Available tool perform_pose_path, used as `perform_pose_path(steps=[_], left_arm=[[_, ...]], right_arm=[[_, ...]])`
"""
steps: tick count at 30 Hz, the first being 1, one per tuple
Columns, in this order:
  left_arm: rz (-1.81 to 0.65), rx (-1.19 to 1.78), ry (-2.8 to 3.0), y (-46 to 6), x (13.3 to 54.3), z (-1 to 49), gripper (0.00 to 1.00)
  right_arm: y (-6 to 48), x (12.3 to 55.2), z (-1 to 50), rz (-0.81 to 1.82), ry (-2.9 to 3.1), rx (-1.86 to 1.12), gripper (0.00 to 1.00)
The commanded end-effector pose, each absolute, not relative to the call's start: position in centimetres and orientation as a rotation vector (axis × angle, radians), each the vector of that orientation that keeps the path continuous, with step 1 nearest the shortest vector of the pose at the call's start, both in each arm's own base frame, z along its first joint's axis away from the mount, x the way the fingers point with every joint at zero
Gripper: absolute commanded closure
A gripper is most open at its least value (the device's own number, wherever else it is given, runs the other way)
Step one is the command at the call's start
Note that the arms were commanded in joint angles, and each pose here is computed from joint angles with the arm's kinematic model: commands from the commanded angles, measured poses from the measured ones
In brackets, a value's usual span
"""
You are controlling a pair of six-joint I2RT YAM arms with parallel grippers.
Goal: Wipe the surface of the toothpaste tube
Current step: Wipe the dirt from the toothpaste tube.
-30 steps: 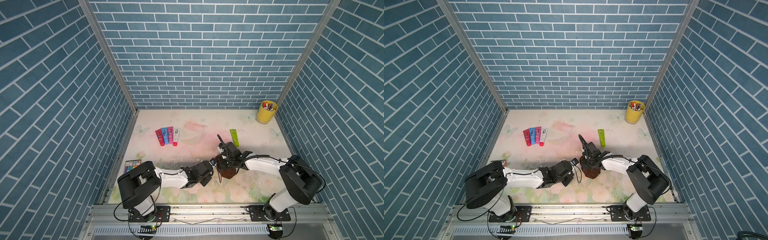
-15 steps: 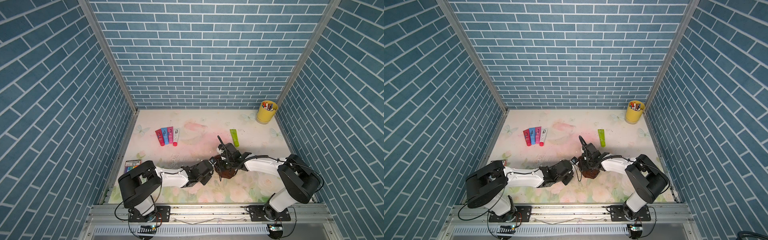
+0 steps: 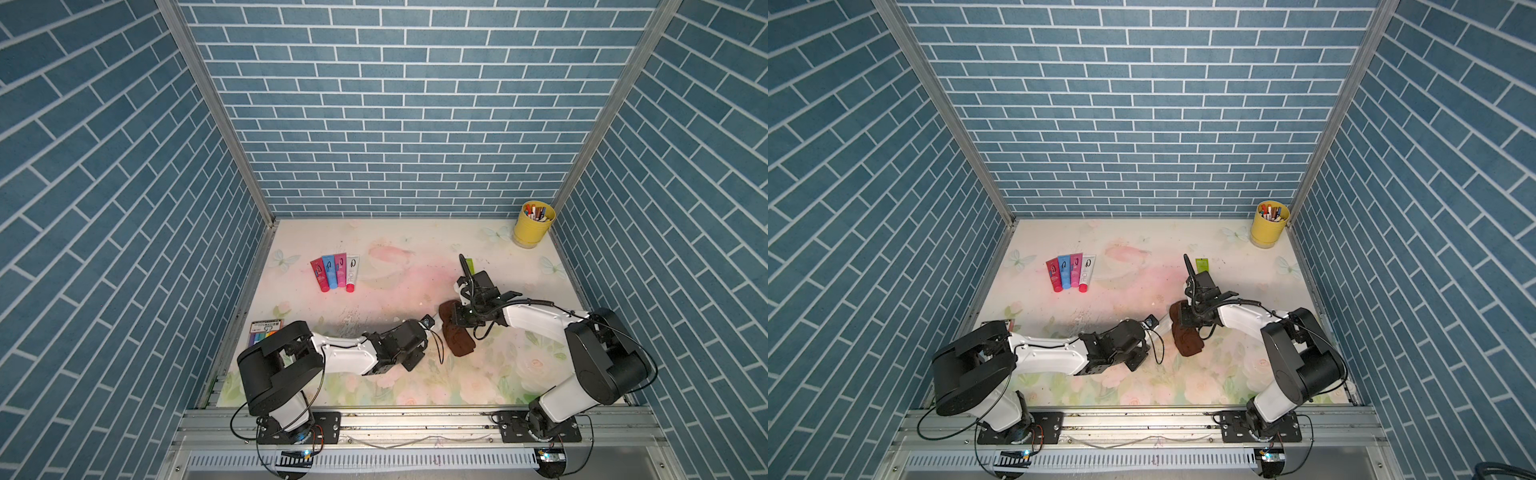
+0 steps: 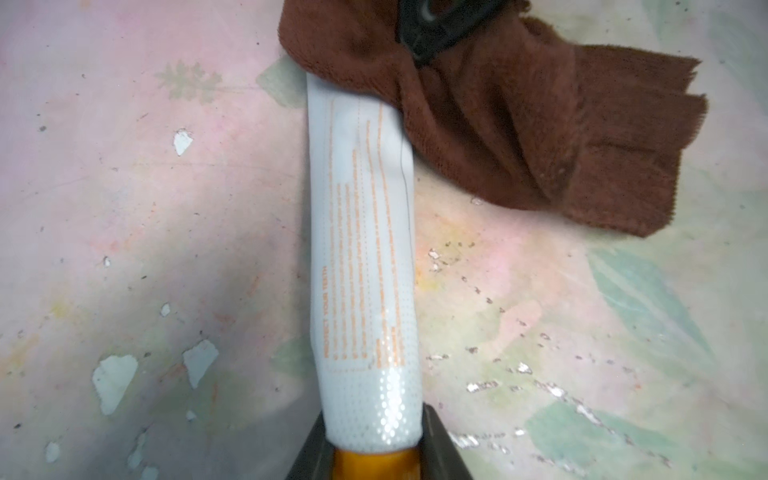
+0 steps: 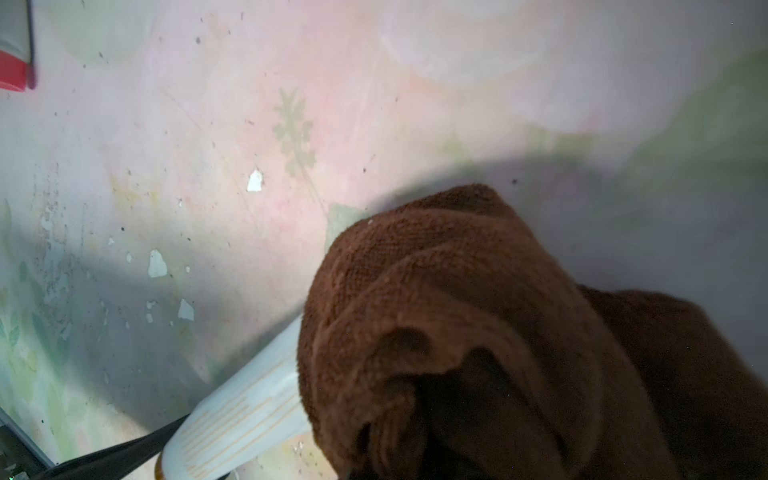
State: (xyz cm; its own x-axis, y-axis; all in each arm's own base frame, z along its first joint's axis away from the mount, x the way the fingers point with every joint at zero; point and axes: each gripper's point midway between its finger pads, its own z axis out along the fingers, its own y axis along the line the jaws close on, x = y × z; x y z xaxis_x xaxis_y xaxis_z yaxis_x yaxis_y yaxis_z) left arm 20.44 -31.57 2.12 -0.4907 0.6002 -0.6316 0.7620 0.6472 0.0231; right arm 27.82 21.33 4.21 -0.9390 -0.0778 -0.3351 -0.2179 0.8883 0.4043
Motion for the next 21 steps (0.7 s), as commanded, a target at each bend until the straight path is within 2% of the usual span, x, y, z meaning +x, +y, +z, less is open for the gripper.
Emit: perform_pose_path(steps=[1,7,17,21], left_arm=[[-0.399,1.118,2.233,-32.4,19.5,1.8,0.97],[-0.397,1.12,2.235,-32.5,19.6,1.7,0.97],[-0.378,1.109,2.242,-32.4,19.8,1.6,0.97],[-0.356,1.091,2.246,-32.3,20.2,1.6,0.98]], right_arm=[[21.1,29.3,6.9,0.618,2.655,-0.26,1.0],[24.0,28.0,6.5,0.793,2.677,-0.346,1.0],[24.3,21.4,0.7,0.741,2.883,-0.446,1.0],[25.1,19.1,0.8,0.82,2.883,-0.477,1.0]])
